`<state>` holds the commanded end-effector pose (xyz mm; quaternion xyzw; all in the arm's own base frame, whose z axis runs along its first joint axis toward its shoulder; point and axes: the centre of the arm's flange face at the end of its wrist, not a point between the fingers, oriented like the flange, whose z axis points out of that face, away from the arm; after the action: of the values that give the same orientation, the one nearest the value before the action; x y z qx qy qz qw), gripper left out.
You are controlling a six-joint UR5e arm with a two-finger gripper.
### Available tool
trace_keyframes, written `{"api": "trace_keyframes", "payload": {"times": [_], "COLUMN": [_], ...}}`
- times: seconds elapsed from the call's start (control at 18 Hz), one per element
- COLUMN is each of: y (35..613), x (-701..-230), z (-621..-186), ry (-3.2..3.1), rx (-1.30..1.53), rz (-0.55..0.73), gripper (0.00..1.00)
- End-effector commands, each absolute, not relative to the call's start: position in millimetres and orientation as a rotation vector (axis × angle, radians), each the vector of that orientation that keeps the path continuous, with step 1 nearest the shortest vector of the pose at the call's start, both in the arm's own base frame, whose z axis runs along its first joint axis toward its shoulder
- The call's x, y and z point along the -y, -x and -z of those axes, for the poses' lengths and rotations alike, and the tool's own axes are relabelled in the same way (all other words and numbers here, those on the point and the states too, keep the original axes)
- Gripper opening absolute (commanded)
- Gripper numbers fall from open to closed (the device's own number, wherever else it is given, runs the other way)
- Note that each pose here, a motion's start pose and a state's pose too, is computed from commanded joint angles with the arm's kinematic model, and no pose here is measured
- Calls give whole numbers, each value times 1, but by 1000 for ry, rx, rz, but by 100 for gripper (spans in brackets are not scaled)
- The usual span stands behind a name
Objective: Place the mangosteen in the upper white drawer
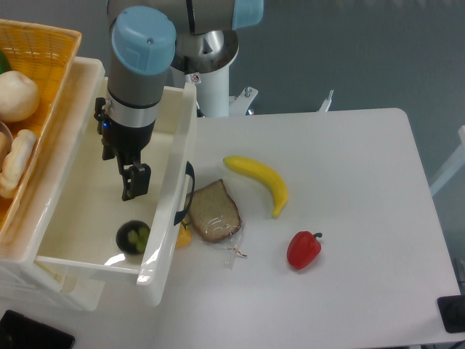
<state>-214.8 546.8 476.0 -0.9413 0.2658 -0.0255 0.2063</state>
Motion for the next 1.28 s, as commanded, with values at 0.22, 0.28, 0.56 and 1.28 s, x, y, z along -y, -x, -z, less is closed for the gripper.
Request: {"api": "trace_keyframes", "payload": {"times": [0.22, 0.28, 0.56, 1.28], "y": [269, 279, 341, 449], "x": [-531, -527, -503, -472], "z": [-508, -510, -491, -375], "ry": [2596, 2594, 2636, 2855], "rx": [-556, -528, -379, -174], "rz": [-12, -32, -36, 23], "gripper": [100, 100, 100, 100]}}
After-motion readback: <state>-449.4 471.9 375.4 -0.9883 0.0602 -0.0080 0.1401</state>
